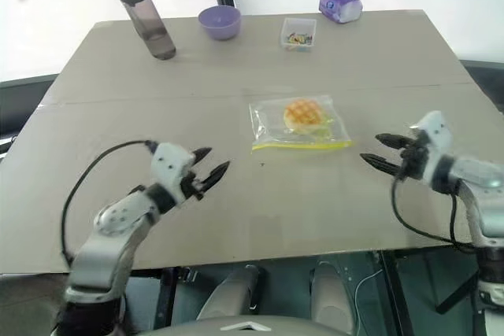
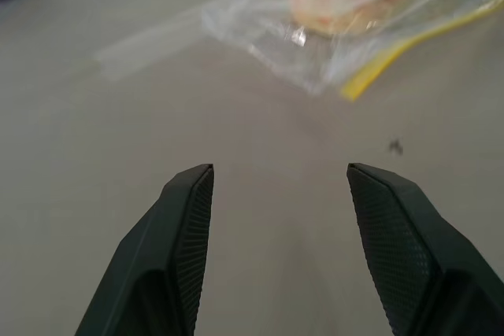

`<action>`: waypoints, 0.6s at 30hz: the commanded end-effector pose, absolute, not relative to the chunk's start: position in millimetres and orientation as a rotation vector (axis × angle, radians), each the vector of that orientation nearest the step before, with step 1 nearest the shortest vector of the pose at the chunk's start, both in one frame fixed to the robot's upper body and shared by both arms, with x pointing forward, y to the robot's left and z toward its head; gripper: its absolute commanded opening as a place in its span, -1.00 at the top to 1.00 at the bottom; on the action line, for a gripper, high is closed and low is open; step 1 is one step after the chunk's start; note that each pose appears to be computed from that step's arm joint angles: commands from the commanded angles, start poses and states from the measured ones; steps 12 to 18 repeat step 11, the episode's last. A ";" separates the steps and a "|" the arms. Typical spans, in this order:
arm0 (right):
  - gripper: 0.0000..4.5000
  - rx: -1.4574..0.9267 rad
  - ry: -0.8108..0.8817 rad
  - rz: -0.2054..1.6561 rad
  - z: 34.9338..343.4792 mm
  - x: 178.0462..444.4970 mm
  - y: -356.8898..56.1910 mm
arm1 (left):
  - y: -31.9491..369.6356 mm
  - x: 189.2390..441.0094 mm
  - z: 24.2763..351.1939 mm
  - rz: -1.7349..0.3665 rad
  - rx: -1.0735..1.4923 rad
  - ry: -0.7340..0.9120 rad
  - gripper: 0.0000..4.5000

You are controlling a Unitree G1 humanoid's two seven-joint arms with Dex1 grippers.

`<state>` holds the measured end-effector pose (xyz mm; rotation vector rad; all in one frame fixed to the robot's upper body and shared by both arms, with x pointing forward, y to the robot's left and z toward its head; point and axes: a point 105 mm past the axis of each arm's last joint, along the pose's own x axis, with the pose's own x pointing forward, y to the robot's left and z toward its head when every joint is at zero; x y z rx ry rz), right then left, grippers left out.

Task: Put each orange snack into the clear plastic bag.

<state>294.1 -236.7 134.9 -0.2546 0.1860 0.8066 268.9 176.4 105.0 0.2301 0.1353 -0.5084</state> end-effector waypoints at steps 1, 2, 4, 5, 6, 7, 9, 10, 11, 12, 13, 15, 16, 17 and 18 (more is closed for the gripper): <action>-0.31 -0.273 0.156 0.838 143.9 281.9 -241.5 | 180.6 250.0 120.9 -0.533 0.210 0.075 -0.29; -0.31 -0.277 0.162 0.837 140.7 279.8 -244.2 | 180.0 244.4 119.2 -0.547 0.210 0.083 -0.29; -0.31 -0.251 0.154 0.814 136.3 279.4 -250.4 | 177.3 235.8 116.5 -0.571 0.200 0.100 -0.29; -0.31 -0.224 0.144 0.800 135.5 280.3 -253.1 | 175.7 233.4 116.1 -0.580 0.197 0.104 -0.29; -0.31 -0.211 0.126 0.792 135.1 280.7 -254.7 | 174.8 232.1 116.6 -0.584 0.192 0.103 -0.29; -0.31 -0.206 0.115 0.800 134.4 279.6 -254.3 | 173.9 231.6 117.3 -0.586 0.191 0.101 -0.29; -0.31 -0.200 0.113 0.814 132.5 277.6 -252.6 | 173.0 232.8 119.7 -0.580 0.188 0.092 -0.29; -0.31 -0.199 0.111 0.817 132.2 277.4 -251.6 | 172.4 233.7 121.6 -0.576 0.176 0.085 -0.29; -0.31 -0.199 0.109 0.818 132.2 277.6 -251.0 | 172.0 234.5 122.8 -0.573 0.169 0.083 -0.29; -0.31 -0.199 0.109 0.818 132.2 277.6 -251.0 | 172.0 234.5 122.8 -0.573 0.169 0.083 -0.29; -0.31 -0.199 0.109 0.818 132.2 277.6 -251.0 | 172.0 234.5 122.8 -0.573 0.169 0.083 -0.29; -0.31 -0.199 0.109 0.818 132.2 277.6 -251.0 | 172.0 234.5 122.8 -0.573 0.169 0.083 -0.29; -0.31 -0.199 0.109 0.818 132.2 277.6 -251.0 | 172.0 234.5 122.8 -0.573 0.169 0.083 -0.29; -0.31 -0.199 0.109 0.818 132.2 277.6 -251.0 | 172.0 234.5 122.8 -0.573 0.169 0.083 -0.29; -0.31 -0.199 0.109 0.818 132.2 277.6 -251.0 | 172.0 234.5 122.8 -0.573 0.169 0.083 -0.29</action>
